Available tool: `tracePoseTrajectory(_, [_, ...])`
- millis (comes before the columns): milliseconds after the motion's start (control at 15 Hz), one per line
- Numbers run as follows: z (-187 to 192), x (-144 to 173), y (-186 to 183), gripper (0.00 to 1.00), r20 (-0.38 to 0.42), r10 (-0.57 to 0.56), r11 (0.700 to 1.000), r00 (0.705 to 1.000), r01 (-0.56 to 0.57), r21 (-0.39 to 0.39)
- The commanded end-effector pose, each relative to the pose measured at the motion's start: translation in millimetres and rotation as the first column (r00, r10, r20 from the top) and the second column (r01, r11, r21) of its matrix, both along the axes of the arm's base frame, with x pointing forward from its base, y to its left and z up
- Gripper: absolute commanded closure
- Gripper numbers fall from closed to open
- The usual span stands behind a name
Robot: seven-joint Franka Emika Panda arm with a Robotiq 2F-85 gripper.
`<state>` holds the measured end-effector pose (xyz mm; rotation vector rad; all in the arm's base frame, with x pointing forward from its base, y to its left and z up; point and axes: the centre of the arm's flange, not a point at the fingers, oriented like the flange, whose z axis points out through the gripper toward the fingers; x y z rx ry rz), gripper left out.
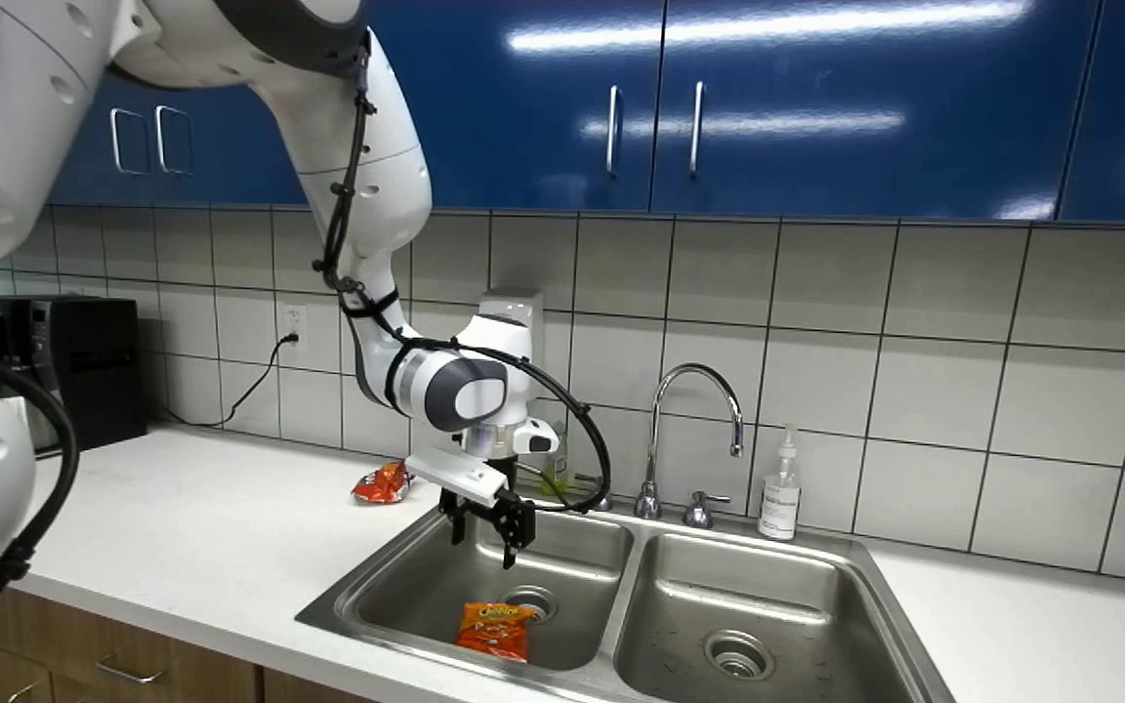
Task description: Take the snack out of the sink
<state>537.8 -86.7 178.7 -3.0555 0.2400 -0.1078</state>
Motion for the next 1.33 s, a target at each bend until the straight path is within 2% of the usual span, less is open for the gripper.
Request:
tracePoseTrajectory(0, [-24.3, 38.6, -9.5, 0.0, 0.007, -0.04, 0.999, 0.999, 0.04, -0.022])
tracePoseTrajectory(333, [-64.1, 56.8, -18.1, 0.0, -0.012, -0.059, 0.997, 0.998, 0.058, -0.057])
tracePoseTrajectory(667, [-96.7, 55.6, -10.6, 0.0, -0.039, -0.055, 0.996, 0.998, 0.052, -0.078])
tracePoseTrajectory(1267, [-130.6, 58.7, 10.0, 0.0, -0.002, -0.066, 0.993, 0.998, 0.065, -0.102])
